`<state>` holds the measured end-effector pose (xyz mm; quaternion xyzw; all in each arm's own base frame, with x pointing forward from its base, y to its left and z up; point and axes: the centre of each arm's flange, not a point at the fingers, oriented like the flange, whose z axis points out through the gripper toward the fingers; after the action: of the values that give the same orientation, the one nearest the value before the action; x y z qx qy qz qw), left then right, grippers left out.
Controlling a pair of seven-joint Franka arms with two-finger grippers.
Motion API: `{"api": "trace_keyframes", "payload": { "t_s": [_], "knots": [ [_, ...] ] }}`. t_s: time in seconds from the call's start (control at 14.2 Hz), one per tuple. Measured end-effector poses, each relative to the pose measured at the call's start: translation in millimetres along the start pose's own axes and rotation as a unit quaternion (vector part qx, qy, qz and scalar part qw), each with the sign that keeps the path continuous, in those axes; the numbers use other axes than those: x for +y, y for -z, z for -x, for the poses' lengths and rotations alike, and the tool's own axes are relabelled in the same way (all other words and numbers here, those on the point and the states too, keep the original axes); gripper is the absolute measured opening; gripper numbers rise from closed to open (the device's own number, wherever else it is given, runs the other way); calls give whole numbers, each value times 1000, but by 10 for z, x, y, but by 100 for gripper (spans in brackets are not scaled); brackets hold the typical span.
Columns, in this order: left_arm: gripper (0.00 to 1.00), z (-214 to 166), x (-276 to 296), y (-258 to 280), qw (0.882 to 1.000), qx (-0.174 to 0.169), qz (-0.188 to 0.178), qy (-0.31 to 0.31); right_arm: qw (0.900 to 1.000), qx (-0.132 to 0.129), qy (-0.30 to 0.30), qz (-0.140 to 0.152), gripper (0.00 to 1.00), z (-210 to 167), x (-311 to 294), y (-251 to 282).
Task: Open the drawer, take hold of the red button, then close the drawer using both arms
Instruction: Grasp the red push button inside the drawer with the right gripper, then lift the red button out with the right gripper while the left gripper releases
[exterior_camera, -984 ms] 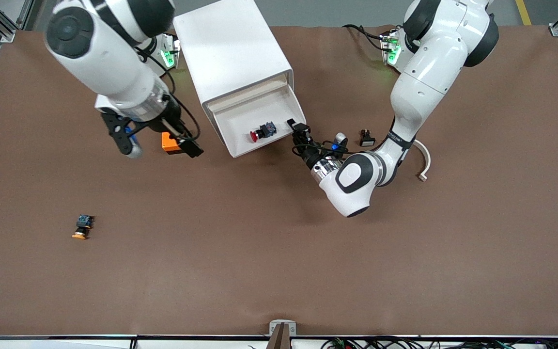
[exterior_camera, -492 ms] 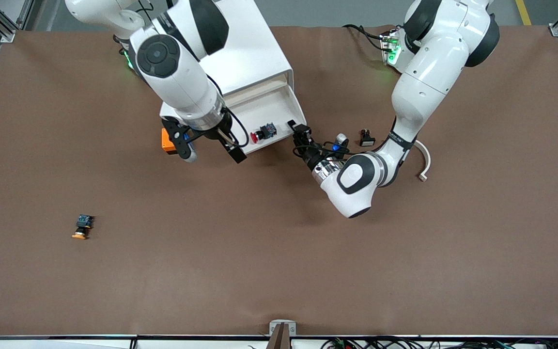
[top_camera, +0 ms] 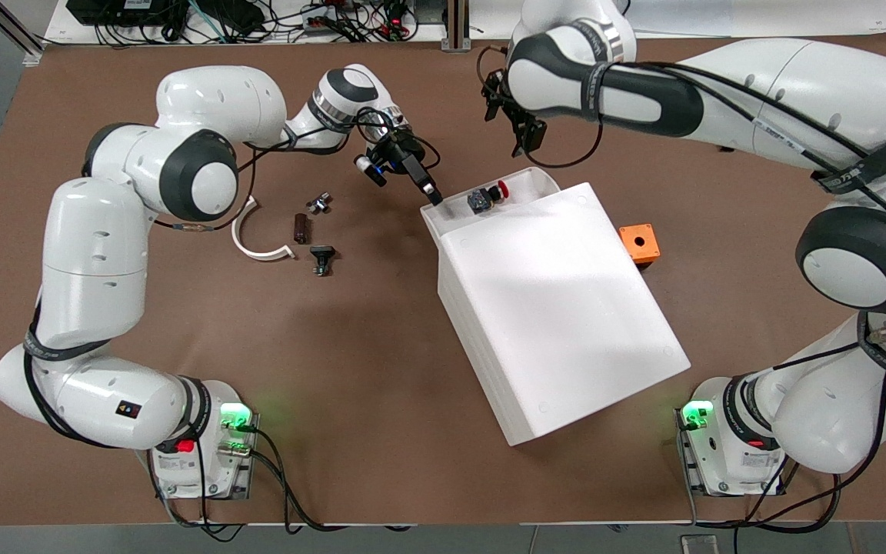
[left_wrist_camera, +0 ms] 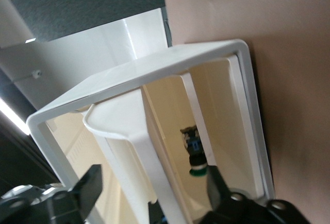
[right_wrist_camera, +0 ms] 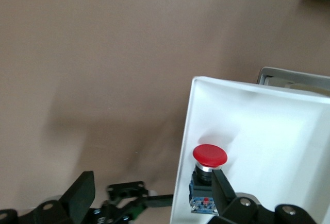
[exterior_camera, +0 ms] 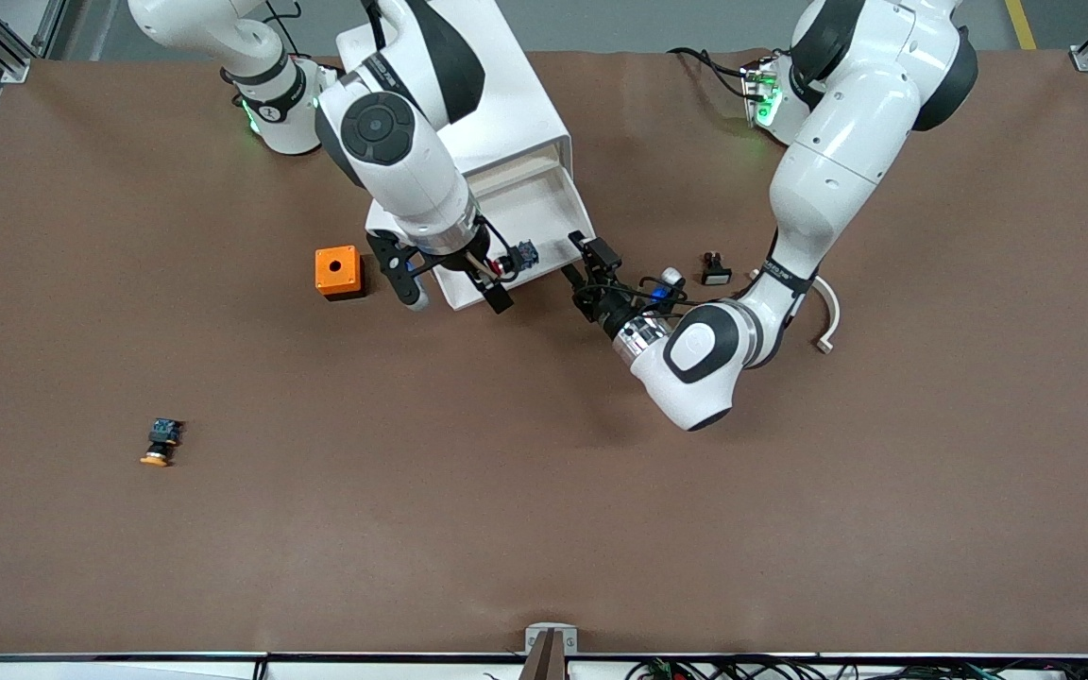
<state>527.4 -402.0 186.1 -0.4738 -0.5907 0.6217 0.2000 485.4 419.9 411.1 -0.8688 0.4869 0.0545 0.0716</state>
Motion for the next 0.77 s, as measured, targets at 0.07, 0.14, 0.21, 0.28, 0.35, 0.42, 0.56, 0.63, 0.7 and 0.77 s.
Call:
{"api": "trace_keyframes", "payload": {
  "t_s": [0.07, 0.14, 0.21, 0.28, 0.35, 0.42, 0.56, 0.63, 0.7, 0.77],
  "knots": [
    [100, -1, -16, 75, 999, -5, 3, -34, 1000, 1, 1, 2, 100, 52, 38, -77],
    [100, -5, -38, 164, 997, -11, 8, -74, 1000, 1, 3, 5, 100, 114, 73, -136],
    [100, -4, -63, 250, 993, -15, 13, -114, 1000, 1, 6, 8, 100, 166, 104, -182],
    [100, 0, -91, 348, 988, -20, 20, -152, 1000, 2, 9, 11, 100, 206, 137, -231],
    [100, 10, -123, 437, 982, -23, 26, -186, 1000, 3, 12, 13, 100, 247, 170, -284],
    [100, 34, -164, 530, 975, -25, 34, -219, 1000, 3, 17, 15, 100, 299, 207, -341],
    [100, 115, -273, 698, 958, -15, 54, -281, 1000, 4, 23, 14, 100, 396, 282, -463],
    [100, 154, -329, 769, 949, -3, 65, -307, 1000, 5, 22, 11, 100, 415, 311, -516],
    [100, 176, -376, 838, 940, 10, 76, -331, 1000, 6, 22, 11, 100, 433, 340, -563],
    [100, 185, -427, 923, 930, 20, 87, -356, 1000, 6, 22, 12, 100, 450, 364, -598]
  ]
}}
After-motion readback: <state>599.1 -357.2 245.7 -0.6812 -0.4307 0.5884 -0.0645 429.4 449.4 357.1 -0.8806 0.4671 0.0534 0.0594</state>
